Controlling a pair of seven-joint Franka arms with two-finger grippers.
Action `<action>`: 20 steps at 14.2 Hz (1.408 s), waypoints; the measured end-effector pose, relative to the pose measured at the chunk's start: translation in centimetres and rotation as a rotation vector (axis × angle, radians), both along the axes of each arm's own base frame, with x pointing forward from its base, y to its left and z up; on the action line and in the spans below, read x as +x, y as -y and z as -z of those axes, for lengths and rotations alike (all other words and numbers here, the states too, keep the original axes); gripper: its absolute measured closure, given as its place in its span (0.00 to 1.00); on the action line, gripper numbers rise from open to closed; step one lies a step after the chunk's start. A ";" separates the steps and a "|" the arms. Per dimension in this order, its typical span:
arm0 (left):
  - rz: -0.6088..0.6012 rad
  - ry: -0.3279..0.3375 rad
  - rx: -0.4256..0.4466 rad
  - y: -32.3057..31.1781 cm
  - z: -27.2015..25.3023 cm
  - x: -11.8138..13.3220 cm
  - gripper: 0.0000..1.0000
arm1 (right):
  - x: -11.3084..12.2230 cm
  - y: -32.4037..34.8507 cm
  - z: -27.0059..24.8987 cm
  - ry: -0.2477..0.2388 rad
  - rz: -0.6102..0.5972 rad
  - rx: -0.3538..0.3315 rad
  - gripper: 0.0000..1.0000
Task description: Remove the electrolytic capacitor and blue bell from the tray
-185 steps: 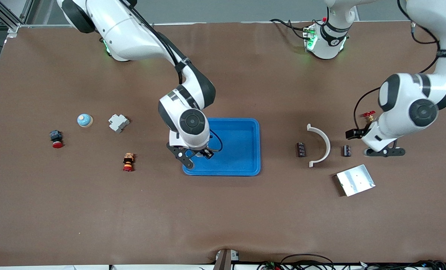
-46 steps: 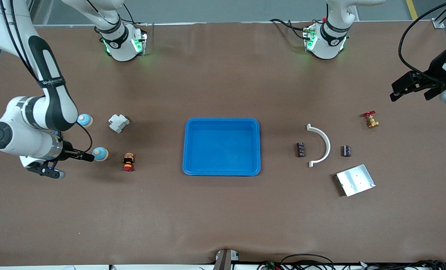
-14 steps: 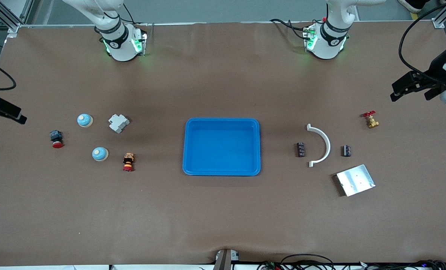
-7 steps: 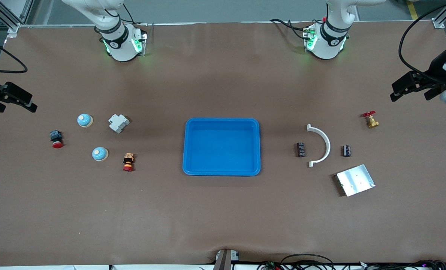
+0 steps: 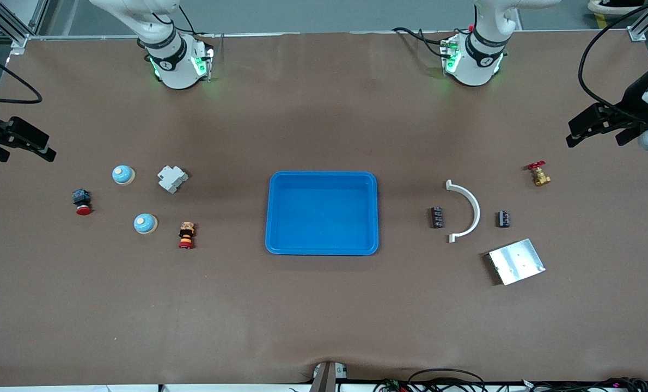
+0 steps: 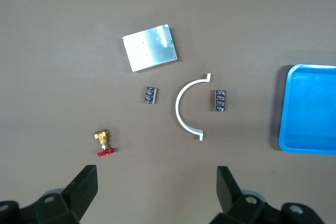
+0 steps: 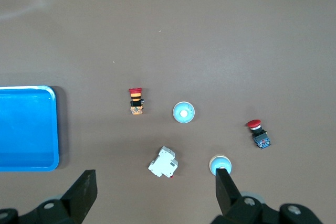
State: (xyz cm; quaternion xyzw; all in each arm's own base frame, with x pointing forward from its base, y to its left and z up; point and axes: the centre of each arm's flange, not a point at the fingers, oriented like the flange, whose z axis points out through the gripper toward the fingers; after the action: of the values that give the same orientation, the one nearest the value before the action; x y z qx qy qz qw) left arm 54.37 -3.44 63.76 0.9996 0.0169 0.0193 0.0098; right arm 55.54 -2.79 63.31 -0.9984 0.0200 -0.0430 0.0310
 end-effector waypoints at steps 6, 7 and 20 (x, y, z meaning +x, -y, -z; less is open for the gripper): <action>0.000 0.000 0.000 0.0 0.0 0.0 0.00 | -1.3 -0.2 0.1 -0.080 0.051 -0.030 0.00; 0.000 0.000 0.000 0.0 0.0 0.0 0.00 | -1.5 -0.4 0.0 -0.087 0.055 -0.035 0.00; 0.000 0.000 0.000 0.0 0.0 0.0 0.00 | -1.5 -3.9 -0.4 -0.074 0.026 -0.077 0.00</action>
State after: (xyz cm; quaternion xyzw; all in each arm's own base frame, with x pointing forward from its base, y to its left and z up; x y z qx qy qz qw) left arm 54.37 -3.45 63.76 0.9996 0.0167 0.0193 0.0098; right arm 54.01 1.13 63.68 -0.9994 0.0325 -0.0073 -0.0088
